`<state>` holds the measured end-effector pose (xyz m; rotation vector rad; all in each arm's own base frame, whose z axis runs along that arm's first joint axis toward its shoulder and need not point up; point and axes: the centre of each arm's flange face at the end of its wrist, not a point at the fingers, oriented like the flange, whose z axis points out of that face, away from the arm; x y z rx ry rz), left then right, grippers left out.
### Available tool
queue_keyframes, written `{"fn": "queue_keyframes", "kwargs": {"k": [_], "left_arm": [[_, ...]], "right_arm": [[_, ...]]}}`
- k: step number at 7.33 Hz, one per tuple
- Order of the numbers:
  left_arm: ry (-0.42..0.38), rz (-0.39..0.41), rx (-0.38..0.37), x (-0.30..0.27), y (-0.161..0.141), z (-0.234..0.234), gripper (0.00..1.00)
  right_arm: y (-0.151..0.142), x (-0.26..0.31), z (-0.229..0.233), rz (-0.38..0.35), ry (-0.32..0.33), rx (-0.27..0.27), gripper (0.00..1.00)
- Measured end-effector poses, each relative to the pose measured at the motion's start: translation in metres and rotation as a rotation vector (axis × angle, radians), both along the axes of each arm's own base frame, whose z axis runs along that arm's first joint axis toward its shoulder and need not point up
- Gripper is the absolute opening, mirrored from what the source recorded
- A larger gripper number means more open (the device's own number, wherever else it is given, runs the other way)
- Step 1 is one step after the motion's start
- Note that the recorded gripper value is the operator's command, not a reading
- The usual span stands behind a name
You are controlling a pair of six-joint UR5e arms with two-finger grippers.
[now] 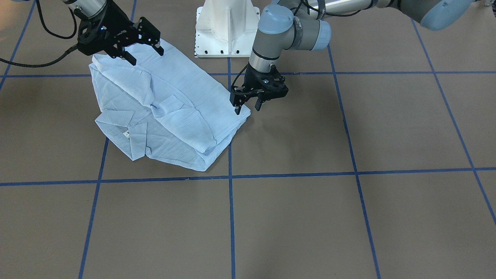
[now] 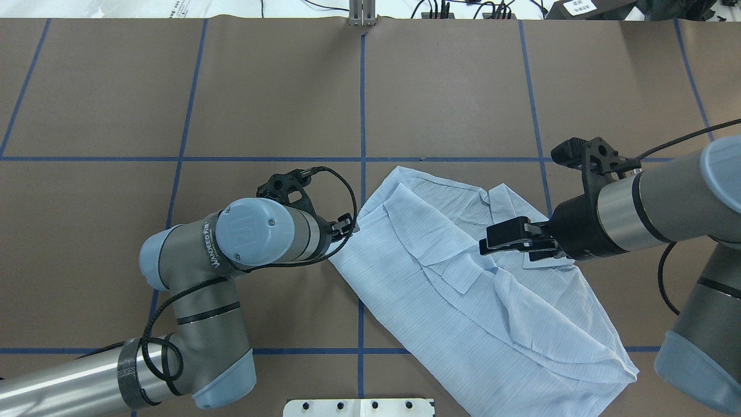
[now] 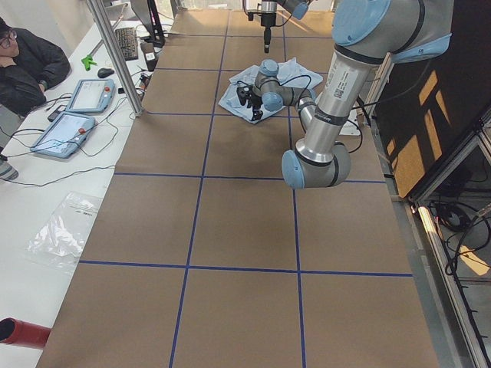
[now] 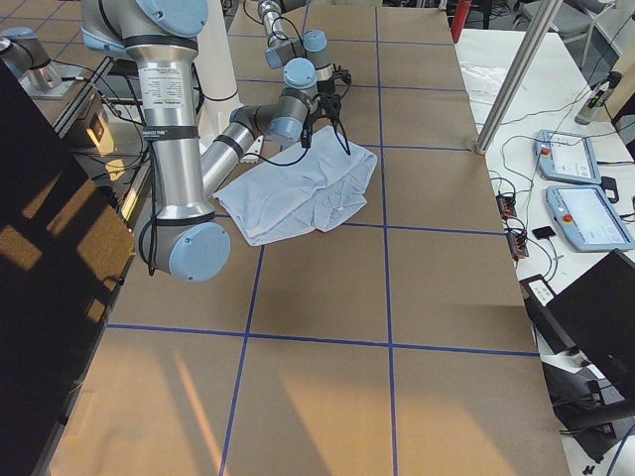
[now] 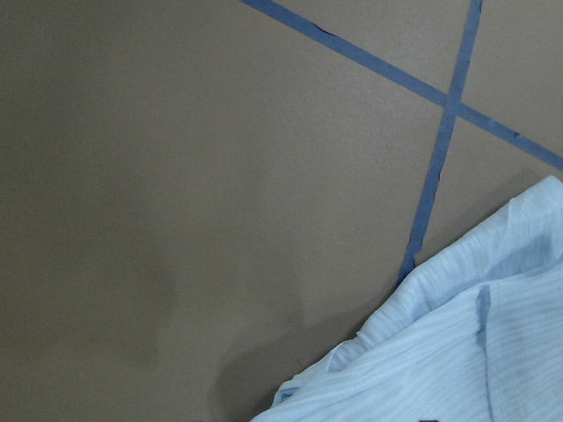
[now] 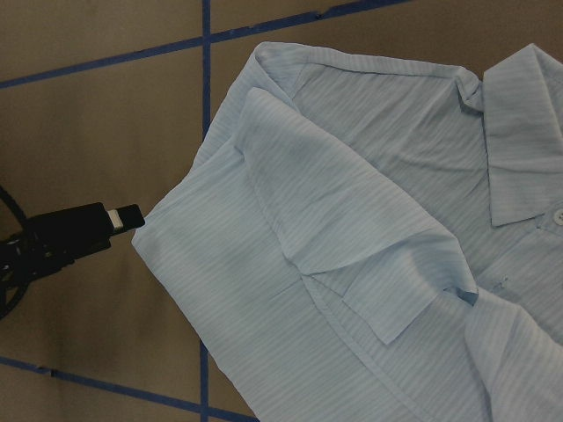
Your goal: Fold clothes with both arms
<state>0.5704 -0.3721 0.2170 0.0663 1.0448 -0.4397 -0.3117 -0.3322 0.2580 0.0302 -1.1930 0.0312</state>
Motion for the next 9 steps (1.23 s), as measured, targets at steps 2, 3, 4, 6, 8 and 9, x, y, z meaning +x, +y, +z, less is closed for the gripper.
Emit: {"fn": "queue_keyframes", "kwargs": {"k": [2,3,4,6,8,9], "left_arm": [[-0.01,0.003,0.001,0.004,-0.001,0.004,0.73],[-0.016,0.004,-0.001,0.008,-0.002,0.007,0.7],[-0.018,0.006,-0.003,0.01,-0.002,0.008,0.67],[-0.022,0.009,-0.005,0.015,-0.001,0.013,0.45],[-0.004,0.01,0.004,0.016,-0.001,0.013,0.08],[0.006,0.011,0.007,0.015,-0.001,0.012,0.0]], "right_arm": [[-0.001,0.0,0.0,0.002,0.001,0.0,1.0],[-0.001,0.0,0.0,0.002,0.001,-0.001,1.0],[-0.001,0.0,0.001,0.003,0.002,-0.001,1.0],[-0.002,0.001,0.001,0.005,0.003,-0.002,1.0],[-0.003,0.001,0.001,0.007,0.003,-0.002,1.0],[-0.004,0.002,0.002,0.009,0.005,-0.003,1.0]]}}
